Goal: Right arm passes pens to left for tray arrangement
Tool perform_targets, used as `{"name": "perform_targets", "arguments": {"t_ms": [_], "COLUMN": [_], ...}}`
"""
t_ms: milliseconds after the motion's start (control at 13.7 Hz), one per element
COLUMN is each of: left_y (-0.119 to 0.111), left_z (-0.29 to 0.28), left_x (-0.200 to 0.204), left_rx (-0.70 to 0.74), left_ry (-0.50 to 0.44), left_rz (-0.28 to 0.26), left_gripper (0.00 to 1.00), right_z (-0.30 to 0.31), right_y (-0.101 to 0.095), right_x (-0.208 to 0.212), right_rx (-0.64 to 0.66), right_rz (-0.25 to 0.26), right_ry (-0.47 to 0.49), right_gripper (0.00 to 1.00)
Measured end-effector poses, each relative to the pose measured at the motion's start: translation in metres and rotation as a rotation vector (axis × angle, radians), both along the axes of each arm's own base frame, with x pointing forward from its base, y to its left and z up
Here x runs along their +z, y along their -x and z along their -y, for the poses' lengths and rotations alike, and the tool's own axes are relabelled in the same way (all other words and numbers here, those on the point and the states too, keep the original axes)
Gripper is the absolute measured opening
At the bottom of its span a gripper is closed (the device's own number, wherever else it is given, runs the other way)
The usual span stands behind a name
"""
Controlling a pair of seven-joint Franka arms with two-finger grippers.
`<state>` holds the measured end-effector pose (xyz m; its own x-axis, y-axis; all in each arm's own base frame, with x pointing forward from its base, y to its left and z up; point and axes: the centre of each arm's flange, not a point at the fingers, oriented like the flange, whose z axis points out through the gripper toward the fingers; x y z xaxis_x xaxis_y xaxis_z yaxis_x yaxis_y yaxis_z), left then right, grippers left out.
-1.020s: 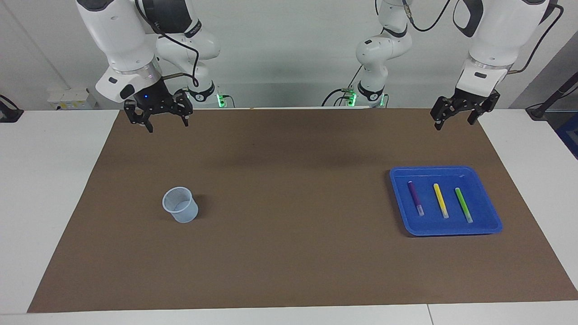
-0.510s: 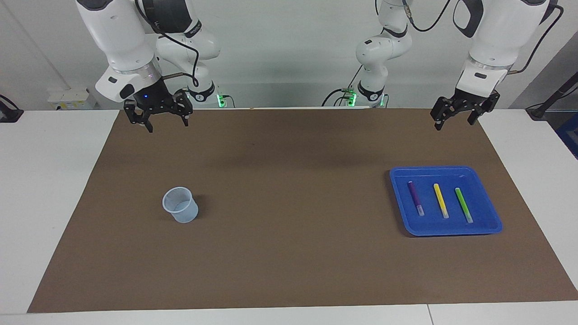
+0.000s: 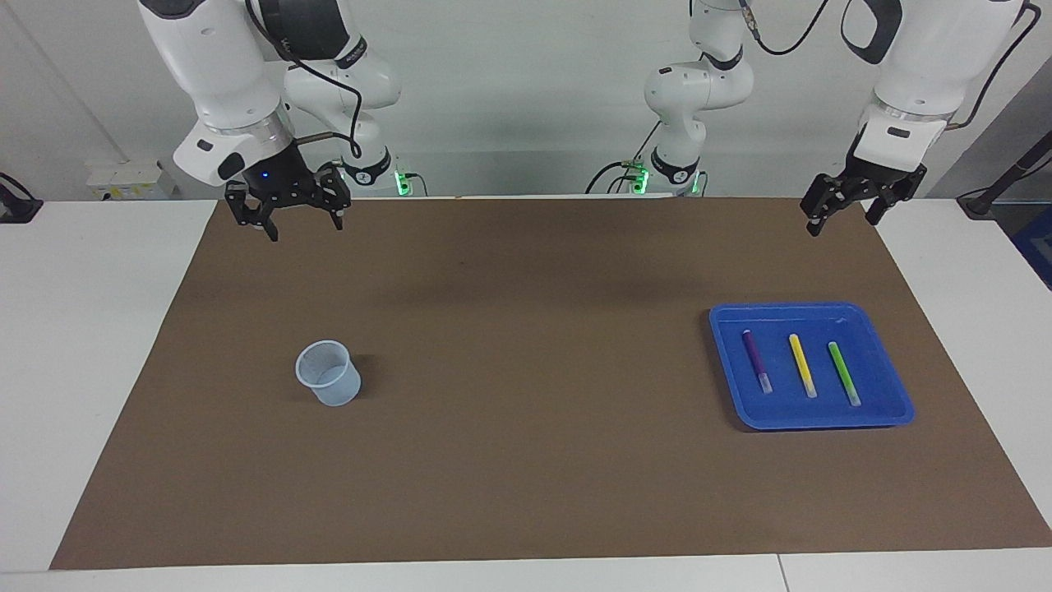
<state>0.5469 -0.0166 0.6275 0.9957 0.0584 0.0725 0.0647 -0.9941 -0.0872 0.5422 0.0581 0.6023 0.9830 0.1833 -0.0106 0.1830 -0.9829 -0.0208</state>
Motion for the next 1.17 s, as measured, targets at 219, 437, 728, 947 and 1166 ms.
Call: {"name": "perform_targets", "arguments": {"t_ms": [219, 437, 728, 947, 1166], "left_y": [0.0008, 0.0014, 0.0015, 0.0015, 0.0017], "left_z": [0.0096, 0.0112, 0.0079, 0.0068, 0.0055], "left_x": [-0.0014, -0.0007, -0.0004, -0.0004, 0.0001], "left_rx": [-0.017, -0.016, -0.01, -0.007, -0.005], "left_ry": [0.003, 0.021, 0.024, 0.024, 0.024], "left_rz": [-0.004, -0.002, -0.003, -0.003, -0.002], "left_gripper": [1.0, 1.0, 1.0, 1.0, 1.0], "right_z": [0.0005, 0.001, 0.0012, 0.0012, 0.0012], "right_y": [-0.0001, -0.0001, -0.0001, -0.0001, -0.0002], "right_x": [0.0001, 0.0001, 0.0001, 0.0001, 0.0003], "right_rx": [-0.001, -0.002, -0.002, -0.002, -0.002], "right_rz": [0.0, 0.0, 0.0, 0.0, 0.001], "right_ry": [0.0, 0.0, 0.0, 0.0, 0.0], "right_gripper": [1.0, 1.0, 1.0, 1.0, 1.0]}}
